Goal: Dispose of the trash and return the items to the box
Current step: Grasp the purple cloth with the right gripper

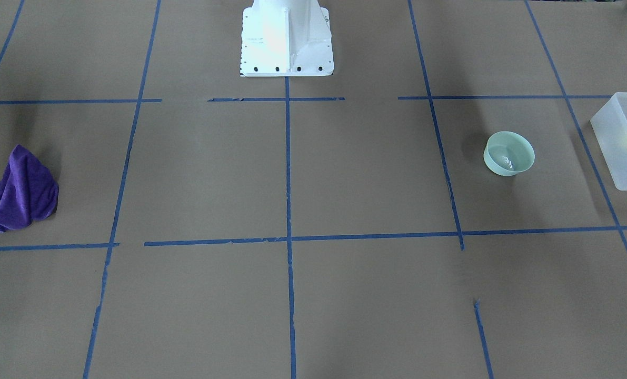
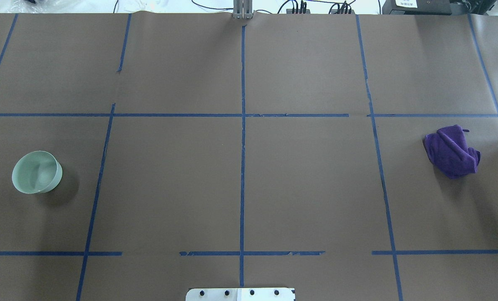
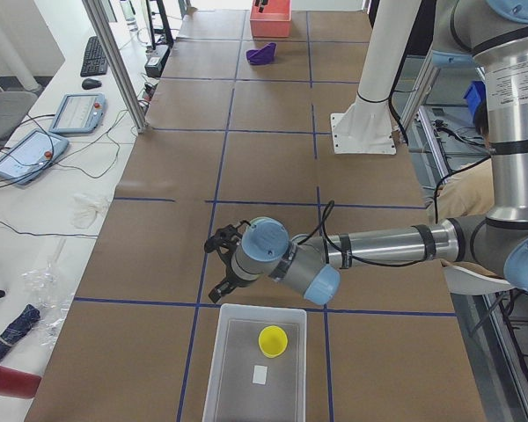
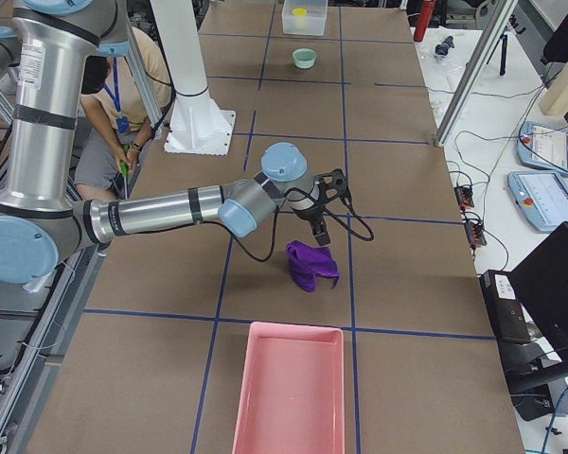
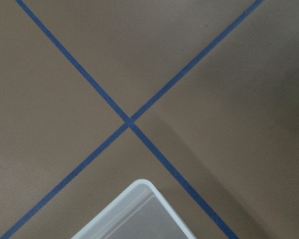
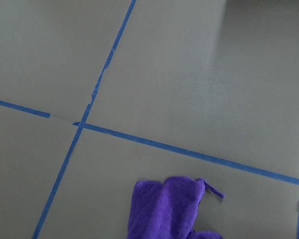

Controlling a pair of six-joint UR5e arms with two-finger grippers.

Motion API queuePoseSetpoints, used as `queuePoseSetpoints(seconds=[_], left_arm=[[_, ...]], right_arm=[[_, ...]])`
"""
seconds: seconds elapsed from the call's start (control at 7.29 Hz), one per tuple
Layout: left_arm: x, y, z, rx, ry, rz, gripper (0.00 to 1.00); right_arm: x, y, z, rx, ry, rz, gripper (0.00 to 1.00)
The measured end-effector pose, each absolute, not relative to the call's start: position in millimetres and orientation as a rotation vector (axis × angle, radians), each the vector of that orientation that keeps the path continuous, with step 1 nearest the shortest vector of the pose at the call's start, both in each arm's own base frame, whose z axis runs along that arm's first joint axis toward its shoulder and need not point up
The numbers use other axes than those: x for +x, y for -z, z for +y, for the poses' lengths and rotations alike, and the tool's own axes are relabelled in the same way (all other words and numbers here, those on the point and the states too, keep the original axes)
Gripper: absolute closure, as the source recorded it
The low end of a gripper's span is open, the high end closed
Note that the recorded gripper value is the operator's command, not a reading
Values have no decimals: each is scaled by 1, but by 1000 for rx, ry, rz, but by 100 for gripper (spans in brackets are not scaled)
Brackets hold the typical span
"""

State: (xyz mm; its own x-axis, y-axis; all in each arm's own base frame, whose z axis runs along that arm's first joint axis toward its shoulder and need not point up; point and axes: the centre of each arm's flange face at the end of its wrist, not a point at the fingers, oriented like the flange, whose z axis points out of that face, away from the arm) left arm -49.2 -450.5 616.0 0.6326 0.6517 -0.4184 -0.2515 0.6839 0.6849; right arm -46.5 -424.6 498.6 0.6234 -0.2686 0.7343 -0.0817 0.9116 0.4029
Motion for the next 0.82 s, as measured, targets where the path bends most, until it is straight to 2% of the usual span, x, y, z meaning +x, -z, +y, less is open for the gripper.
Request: queuePoseSetpoints(seconds=[0.41,0.55,0.69,0.82], left_arm=[[-49,-557,-492,656,-565,700,0],[-50,-550,-496,666,-568,697,0],[-50,-546,-499,674,-570,695,0],[-51,-544,-500,678,-571,694,0]], right_arm=[[-114,-547,-392,351,148,-788,6],[-133,-560,-386,344,165,-759,18],[-151,-568,-382,340,192,-734,42],[-165,-572,-379,337,218,-723,73]])
